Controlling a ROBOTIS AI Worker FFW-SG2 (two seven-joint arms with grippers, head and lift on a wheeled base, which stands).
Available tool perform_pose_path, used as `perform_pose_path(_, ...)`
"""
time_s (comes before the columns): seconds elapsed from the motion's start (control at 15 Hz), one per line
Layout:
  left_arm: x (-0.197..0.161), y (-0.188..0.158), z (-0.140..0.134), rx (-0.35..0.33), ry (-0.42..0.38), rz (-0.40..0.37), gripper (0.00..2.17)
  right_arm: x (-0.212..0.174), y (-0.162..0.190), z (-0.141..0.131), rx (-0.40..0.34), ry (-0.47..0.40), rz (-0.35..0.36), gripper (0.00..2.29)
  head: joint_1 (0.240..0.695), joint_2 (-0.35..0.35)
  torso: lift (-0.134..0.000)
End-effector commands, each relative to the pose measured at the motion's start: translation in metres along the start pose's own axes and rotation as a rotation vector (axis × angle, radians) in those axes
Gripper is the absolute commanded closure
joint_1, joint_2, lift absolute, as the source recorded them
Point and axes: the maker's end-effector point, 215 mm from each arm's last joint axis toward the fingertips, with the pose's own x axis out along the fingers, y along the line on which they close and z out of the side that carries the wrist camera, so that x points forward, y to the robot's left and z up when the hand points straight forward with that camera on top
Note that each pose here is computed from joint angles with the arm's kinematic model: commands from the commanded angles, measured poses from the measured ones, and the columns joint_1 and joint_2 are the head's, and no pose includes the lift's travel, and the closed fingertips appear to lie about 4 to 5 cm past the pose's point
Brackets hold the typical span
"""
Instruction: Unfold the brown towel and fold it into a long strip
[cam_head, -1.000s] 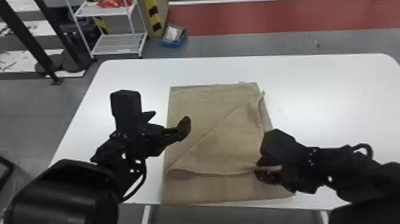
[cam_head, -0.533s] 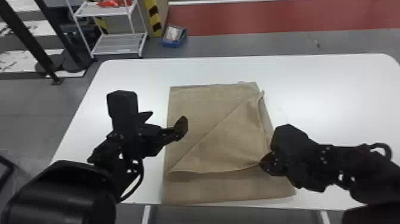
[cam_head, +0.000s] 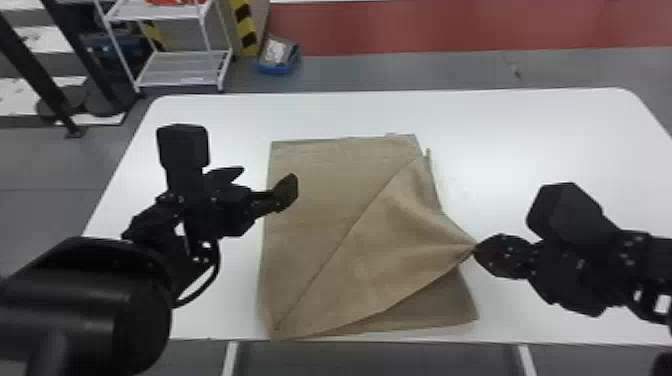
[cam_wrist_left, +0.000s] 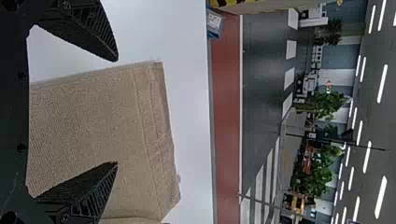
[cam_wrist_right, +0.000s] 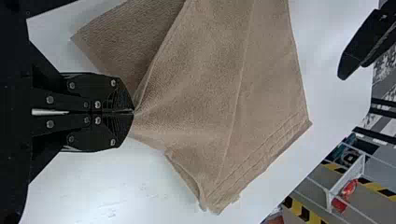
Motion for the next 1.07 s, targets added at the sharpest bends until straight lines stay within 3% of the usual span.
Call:
perform_pose_path(0.0,0.024,-0.001,0.019,-0.007,-0.011,-0.027,0.14,-0.011,-0.001,-0.024,0.044,0.033,-0.015,1.5,0.695,0.004,-0.123)
perform_pose_path(0.2,0.059,0.008,0.029,-0.005,0.01,-0.038,0.17,-0.026,-0.005,-0.043,0.093,0.026,-0.024,1.5,0.695,-0.053,-0.123)
perform_pose_path(0.53,0.099,0.048,0.003,-0.077,0.109,-0.015,0.21,-0.044,-0.023,-0.068,0.152,0.03,-0.055,1.5,0.695,-0.074,-0.123)
perform_pose_path(1.0,0.131,0.073,-0.022,-0.101,0.192,0.017,0.27,-0.044,-0.022,-0.068,0.159,0.024,-0.052,1.5,0.695,-0.068,-0.123)
